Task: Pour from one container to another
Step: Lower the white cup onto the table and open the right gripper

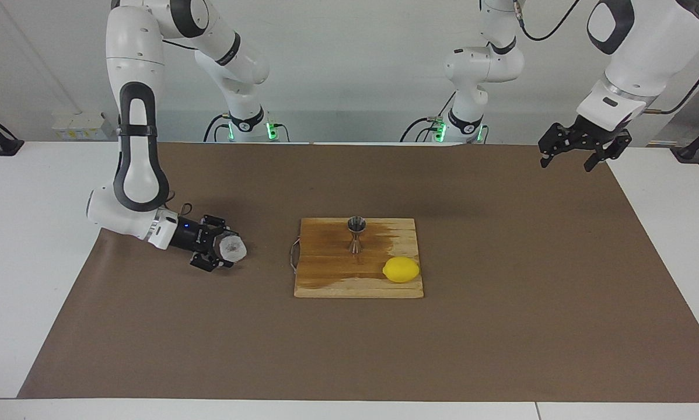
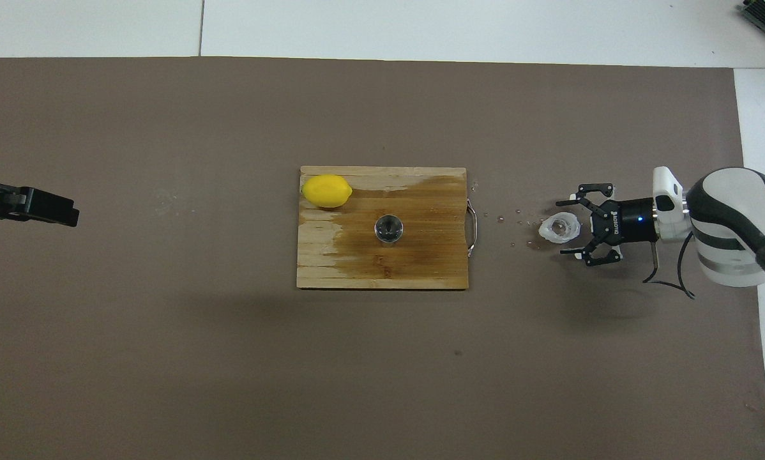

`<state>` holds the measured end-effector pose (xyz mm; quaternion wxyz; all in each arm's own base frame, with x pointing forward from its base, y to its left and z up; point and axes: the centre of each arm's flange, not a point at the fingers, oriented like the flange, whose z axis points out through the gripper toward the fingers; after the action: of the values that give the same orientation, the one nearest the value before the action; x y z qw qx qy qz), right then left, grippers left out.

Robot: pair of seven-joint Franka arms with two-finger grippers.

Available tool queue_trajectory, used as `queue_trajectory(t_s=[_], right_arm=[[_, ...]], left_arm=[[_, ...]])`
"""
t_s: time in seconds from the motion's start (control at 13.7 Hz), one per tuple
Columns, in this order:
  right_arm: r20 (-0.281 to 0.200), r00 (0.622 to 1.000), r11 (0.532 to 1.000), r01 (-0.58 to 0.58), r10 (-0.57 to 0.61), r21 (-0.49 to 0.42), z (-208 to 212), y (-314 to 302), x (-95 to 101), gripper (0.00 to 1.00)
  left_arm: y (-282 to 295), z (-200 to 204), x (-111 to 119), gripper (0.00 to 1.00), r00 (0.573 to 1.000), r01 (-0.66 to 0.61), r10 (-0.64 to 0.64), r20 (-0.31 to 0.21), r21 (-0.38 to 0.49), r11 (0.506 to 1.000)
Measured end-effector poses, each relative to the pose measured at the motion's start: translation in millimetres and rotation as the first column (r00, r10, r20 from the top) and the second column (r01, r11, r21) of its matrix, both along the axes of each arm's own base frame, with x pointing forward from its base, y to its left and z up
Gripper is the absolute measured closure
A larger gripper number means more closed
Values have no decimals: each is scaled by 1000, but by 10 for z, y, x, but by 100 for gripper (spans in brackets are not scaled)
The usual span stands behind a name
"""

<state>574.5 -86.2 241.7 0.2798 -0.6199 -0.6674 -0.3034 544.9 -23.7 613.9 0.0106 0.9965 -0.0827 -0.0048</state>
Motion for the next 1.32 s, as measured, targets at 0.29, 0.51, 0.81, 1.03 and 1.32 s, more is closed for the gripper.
queue_trajectory(t_s=[0.29, 0.51, 0.81, 1.03, 1.32], right_arm=[[-45, 999, 987, 9, -17, -160, 198, -612, -124, 0], [-117, 978, 920, 117, -172, -374, 950, -706, -119, 0], [-193, 869, 766, 271, -455, -583, 1507, -324, -143, 0], [-192, 762, 628, 334, -619, -703, 1490, -6, -94, 0], [-115, 541, 397, 440, -833, -805, 1479, 546, -43, 0]], left_arm=[[0, 0, 0, 0, 1000, 0, 0, 0, 0, 1000], [0, 0, 0, 0, 1000, 0, 0, 0, 0, 1000], [0, 0, 0, 0, 1000, 0, 0, 0, 0, 1000], [0, 0, 0, 0, 1000, 0, 0, 0, 0, 1000], [0, 0, 0, 0, 1000, 0, 0, 0, 0, 1000]])
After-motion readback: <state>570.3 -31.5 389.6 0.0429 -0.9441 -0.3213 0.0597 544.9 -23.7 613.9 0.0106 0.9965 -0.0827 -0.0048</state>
